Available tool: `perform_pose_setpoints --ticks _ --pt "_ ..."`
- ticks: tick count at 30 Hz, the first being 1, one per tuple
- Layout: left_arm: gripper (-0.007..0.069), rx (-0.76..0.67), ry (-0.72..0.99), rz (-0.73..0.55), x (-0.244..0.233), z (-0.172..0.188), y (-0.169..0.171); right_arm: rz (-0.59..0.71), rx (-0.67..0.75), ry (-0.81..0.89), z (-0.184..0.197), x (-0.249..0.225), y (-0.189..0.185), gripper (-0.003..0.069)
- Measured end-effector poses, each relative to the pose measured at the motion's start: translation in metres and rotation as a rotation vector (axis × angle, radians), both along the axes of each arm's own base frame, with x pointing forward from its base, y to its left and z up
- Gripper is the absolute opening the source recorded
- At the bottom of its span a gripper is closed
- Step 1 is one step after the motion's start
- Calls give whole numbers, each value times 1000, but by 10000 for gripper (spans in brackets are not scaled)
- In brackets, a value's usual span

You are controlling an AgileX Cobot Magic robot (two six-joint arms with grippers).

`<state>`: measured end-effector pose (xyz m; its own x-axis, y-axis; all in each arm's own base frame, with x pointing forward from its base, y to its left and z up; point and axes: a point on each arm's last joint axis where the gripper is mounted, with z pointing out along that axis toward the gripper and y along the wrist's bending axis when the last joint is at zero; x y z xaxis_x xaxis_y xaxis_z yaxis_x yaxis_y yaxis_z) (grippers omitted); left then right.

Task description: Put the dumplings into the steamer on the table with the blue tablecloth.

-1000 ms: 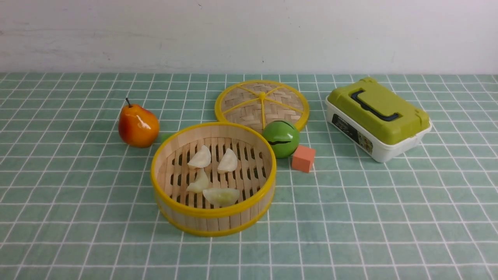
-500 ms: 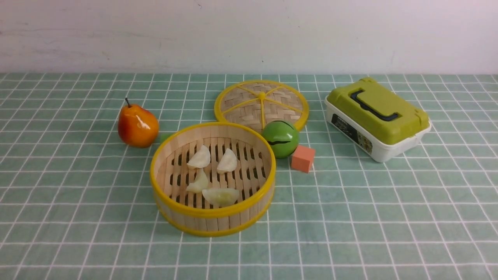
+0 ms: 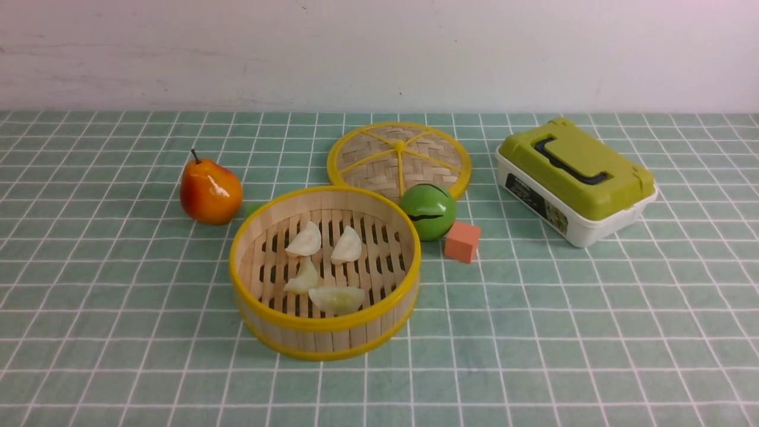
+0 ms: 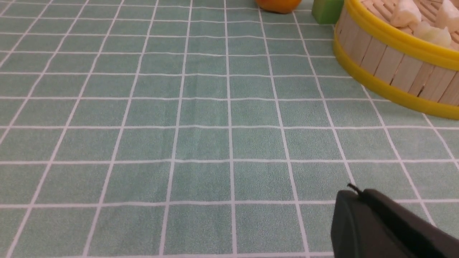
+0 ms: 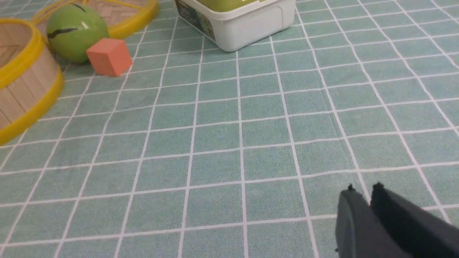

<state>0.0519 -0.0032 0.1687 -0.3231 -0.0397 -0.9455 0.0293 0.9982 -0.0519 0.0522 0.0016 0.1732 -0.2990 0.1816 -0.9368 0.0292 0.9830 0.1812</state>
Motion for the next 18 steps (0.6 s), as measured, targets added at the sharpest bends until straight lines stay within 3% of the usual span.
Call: perform_pose_setpoints --ticks 18 --pt "-14 0 0 0 0 0 0 0 0 0 0 0 0 94"
